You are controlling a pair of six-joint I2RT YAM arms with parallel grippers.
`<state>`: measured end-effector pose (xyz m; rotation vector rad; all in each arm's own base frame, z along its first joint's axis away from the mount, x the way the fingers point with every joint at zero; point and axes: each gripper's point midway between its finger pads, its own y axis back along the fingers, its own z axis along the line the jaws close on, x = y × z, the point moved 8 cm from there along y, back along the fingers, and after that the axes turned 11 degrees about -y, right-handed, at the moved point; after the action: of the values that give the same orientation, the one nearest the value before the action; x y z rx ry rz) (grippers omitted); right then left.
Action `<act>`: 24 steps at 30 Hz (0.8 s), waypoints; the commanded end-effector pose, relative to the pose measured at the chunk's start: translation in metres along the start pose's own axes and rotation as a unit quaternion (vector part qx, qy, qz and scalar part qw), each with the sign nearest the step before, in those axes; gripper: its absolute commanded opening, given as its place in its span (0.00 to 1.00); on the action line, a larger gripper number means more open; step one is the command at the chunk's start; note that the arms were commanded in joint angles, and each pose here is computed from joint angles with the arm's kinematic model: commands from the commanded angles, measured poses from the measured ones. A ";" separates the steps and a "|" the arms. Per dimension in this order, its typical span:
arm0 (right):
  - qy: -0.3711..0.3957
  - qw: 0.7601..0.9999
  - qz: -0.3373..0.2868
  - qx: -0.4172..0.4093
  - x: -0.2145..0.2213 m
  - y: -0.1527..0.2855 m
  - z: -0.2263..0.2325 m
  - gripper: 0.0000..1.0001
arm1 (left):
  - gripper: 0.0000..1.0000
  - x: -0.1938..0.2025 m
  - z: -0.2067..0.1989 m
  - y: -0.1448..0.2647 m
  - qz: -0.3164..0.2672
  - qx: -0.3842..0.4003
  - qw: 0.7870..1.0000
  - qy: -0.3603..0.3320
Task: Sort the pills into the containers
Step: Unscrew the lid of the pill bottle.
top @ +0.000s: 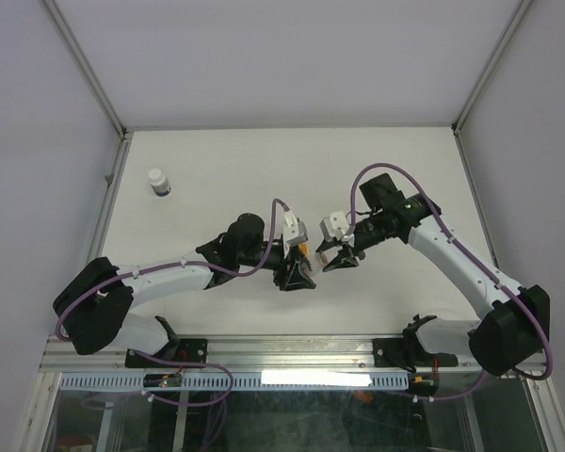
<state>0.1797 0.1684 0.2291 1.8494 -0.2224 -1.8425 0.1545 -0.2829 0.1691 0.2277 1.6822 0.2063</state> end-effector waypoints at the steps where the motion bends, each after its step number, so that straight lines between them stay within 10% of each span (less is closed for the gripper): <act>1: 0.067 0.998 0.003 0.002 -0.017 0.009 -0.002 0.49 | 0.00 -0.026 0.003 -0.003 -0.034 0.010 0.999 -0.033; 7: -0.047 0.995 -0.082 0.025 -0.021 0.024 0.009 0.98 | 0.00 -0.026 0.003 -0.001 -0.036 0.003 0.999 -0.036; 16: -0.269 0.956 -0.112 0.040 -0.016 0.029 0.012 0.98 | 0.00 -0.033 0.006 0.002 -0.045 -0.024 0.998 -0.042; 24: -0.315 0.945 -0.084 0.035 -0.007 0.012 0.005 0.88 | 0.00 -0.035 0.009 0.001 -0.049 -0.037 0.997 -0.040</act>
<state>0.1774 0.1506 0.2421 1.3490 -0.3521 -2.5040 0.1604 -0.2845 0.1710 0.1944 1.6722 0.2448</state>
